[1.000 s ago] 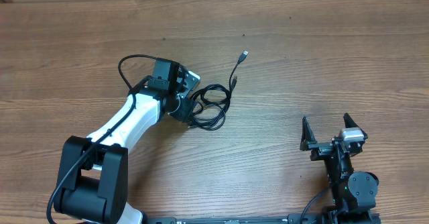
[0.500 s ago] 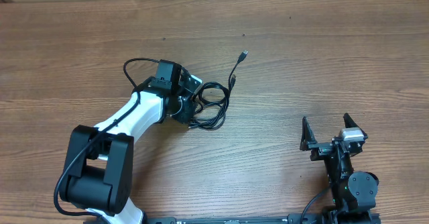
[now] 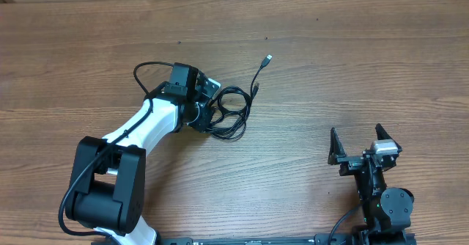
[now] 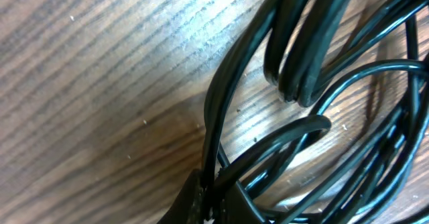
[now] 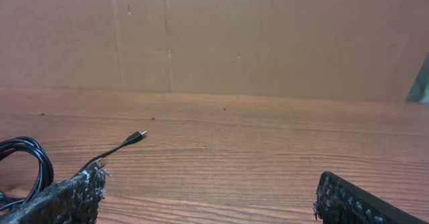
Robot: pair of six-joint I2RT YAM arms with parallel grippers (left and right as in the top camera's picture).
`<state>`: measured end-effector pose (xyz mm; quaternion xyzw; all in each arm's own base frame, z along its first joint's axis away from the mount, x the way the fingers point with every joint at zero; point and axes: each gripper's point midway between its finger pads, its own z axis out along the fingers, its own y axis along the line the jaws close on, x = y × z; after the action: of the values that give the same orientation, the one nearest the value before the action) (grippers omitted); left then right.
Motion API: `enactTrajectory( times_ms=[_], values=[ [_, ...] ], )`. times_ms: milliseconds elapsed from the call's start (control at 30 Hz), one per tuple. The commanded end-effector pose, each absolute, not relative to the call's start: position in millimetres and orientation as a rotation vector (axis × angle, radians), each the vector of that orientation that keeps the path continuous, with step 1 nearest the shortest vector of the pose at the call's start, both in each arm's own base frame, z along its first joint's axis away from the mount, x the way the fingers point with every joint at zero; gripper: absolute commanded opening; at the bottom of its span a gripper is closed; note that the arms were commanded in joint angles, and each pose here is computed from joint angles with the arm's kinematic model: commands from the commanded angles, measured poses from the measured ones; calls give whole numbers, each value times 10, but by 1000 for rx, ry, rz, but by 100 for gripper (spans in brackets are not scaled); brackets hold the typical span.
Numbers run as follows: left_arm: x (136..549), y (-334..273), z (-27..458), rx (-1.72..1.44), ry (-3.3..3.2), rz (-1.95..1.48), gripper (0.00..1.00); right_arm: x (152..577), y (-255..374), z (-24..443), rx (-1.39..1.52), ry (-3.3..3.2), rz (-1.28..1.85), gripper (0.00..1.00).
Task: Untangle cables
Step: 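Lift the grasped cable bundle upward with the left gripper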
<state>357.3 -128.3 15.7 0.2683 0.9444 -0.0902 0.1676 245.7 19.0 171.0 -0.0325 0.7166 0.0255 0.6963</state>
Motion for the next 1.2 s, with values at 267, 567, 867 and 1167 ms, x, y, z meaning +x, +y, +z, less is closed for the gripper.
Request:
enactTrajectory(
  times_ms=[267,567,867,1167],
  values=[
    [3488,-1739,946,734,2661,-651,4,2459,178,1697,-68,1593,51,100],
    [3263,-1872,1536,423,2845,-895,4,2459,178,1697,-68,1593,51,100],
    [2958,-2155,1939,367,2837,-1322,4,2458,183,1698,-70,1593,54,100],
    [2861,-2296,2159,396,2746,-1559,4,2441,300,1896,-61,1515,172,100]
  ],
)
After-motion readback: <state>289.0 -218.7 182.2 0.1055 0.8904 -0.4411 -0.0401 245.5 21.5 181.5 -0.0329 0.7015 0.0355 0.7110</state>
